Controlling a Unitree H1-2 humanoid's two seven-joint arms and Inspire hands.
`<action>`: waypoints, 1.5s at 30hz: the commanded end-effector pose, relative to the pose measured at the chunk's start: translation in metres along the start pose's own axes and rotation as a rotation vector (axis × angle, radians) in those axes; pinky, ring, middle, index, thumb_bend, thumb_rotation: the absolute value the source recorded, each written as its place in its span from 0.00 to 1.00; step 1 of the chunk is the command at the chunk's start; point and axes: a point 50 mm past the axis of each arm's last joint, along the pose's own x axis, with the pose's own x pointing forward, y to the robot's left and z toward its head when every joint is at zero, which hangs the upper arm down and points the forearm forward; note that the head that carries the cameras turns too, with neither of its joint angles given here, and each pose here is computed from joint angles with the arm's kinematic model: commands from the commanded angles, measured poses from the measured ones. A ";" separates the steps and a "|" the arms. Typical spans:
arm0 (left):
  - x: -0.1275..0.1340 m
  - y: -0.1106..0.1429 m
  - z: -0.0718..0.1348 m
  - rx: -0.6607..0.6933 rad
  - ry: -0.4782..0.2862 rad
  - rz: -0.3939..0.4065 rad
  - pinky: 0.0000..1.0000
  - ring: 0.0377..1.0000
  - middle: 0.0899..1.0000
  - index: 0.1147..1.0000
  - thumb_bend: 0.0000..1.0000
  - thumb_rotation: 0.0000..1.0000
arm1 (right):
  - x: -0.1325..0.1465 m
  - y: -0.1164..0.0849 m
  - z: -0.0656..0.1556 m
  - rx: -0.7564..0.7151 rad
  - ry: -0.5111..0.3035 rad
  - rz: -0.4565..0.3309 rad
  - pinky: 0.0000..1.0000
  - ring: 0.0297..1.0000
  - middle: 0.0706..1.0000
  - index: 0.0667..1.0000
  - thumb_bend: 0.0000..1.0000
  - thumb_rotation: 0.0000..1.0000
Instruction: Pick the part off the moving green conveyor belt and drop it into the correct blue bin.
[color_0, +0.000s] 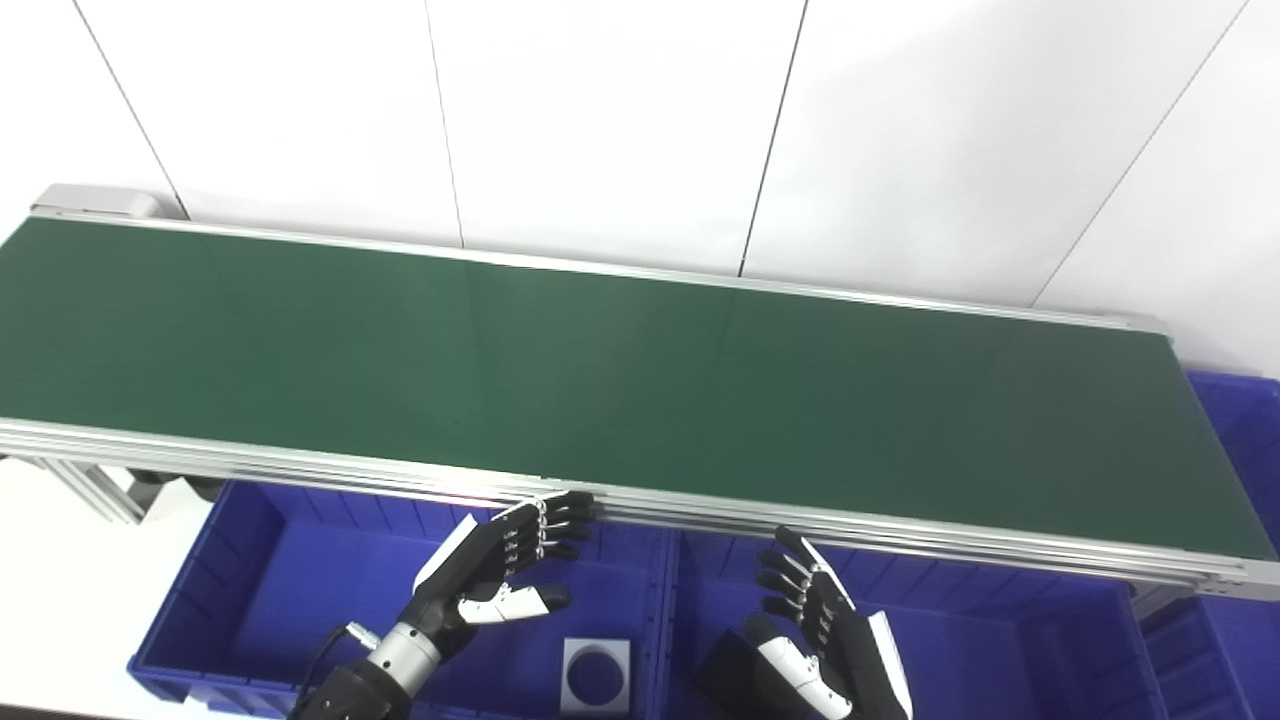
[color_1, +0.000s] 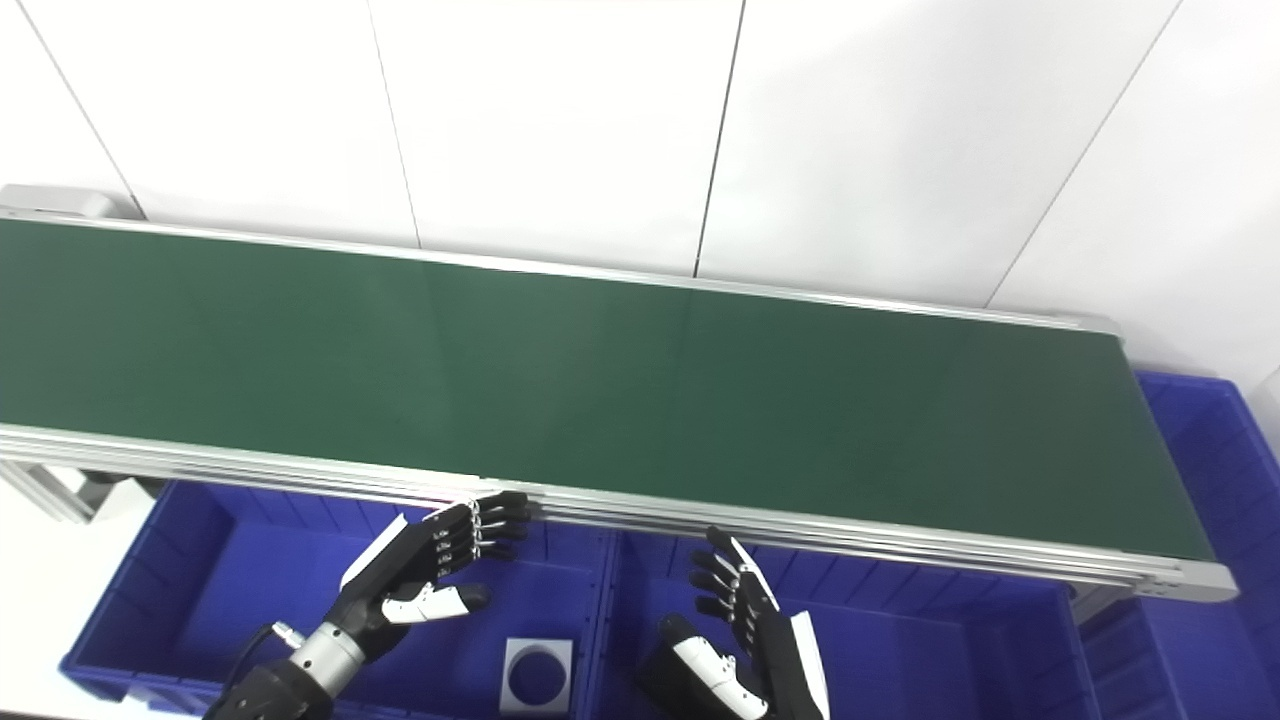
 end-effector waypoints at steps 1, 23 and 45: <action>0.009 0.005 0.012 0.034 -0.071 -0.002 0.73 0.78 0.79 0.79 0.91 0.45 | 0.007 0.000 0.013 0.004 -0.084 -0.003 0.75 0.81 0.82 0.89 0.76 0.60; 0.010 0.020 0.021 0.032 -0.092 -0.005 0.72 0.76 0.78 0.80 0.92 0.35 | 0.020 0.009 0.012 0.003 -0.088 0.019 0.76 0.80 0.82 0.88 0.79 0.54; 0.013 0.027 0.022 0.037 -0.097 -0.002 0.70 0.75 0.78 0.79 0.93 0.35 | 0.026 0.011 0.011 0.024 -0.087 0.023 0.77 0.81 0.82 0.88 0.81 0.54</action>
